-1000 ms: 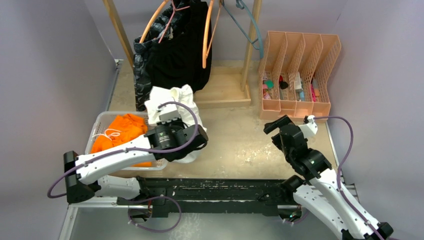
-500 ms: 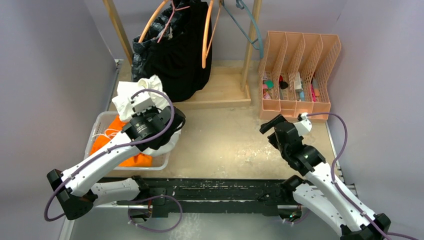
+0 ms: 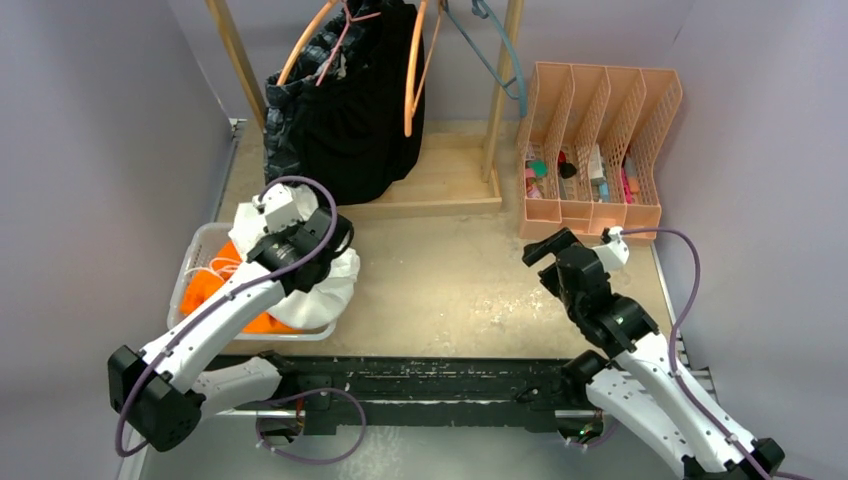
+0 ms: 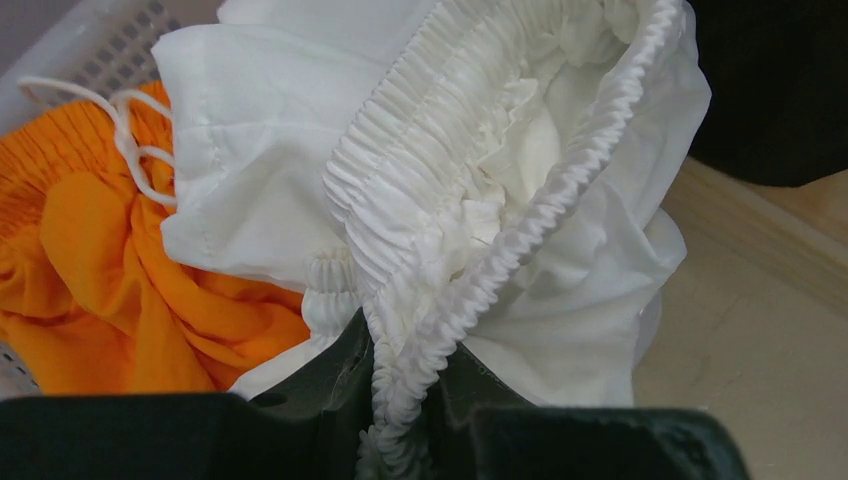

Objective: Remove the shorts from the hanger
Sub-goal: Place the shorts in the basket.

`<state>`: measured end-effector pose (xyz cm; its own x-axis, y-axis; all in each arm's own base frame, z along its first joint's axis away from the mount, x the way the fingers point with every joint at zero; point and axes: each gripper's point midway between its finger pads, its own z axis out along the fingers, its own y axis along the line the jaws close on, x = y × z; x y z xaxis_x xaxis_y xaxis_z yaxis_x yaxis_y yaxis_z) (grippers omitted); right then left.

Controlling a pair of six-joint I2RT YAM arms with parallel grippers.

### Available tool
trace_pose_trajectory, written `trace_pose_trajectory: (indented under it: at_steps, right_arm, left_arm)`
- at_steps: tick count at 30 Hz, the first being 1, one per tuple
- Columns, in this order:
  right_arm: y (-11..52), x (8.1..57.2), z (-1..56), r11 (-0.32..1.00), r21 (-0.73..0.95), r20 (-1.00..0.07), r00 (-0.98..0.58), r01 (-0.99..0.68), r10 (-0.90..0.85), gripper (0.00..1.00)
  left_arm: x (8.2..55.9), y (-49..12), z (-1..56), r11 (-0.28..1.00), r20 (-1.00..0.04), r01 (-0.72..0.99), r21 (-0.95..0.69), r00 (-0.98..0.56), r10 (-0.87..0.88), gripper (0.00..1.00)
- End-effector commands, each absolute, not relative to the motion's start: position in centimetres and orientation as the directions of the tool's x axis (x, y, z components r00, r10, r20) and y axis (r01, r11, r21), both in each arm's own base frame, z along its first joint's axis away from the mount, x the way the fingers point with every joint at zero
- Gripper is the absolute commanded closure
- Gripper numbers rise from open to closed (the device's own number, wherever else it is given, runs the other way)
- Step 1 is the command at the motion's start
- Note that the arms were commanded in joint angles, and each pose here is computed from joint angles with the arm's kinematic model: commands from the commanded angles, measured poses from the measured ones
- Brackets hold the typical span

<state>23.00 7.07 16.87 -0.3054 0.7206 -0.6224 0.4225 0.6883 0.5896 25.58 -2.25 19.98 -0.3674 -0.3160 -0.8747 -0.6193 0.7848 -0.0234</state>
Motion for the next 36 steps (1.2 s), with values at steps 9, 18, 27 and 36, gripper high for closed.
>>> trace_pose_trajectory:
  at_steps: [9, 18, 27, 36]
  right_arm:
    - [6.4, 22.8, 16.7, 0.699, 0.560, -0.640, -0.303, 0.445, 0.706, 0.01]
    - [5.2, 21.8, 17.4, 0.655, 0.608, -0.627, -0.234, 0.448, 0.743, 0.01]
    - [5.4, 21.9, 17.0, 0.656, 0.604, -0.624, -0.244, 0.452, 0.742, 0.01]
    - [5.7, 22.2, 17.2, 0.664, 0.599, -0.625, -0.257, 0.449, 0.737, 0.01]
  left_arm:
    - [25.7, 0.6, 12.3, 0.629, -0.712, -0.753, -0.191, -0.335, -0.617, 1.00]
    - [23.0, 5.7, 14.4, 0.418, -0.755, -0.868, -0.270, -0.079, -0.650, 1.00]
    - [23.4, 5.8, 10.2, 0.446, -0.767, -0.886, -0.126, -0.198, -0.610, 1.00]
    - [25.3, 0.7, 8.0, 0.570, -0.604, -0.790, -0.227, -0.345, -0.718, 0.77]
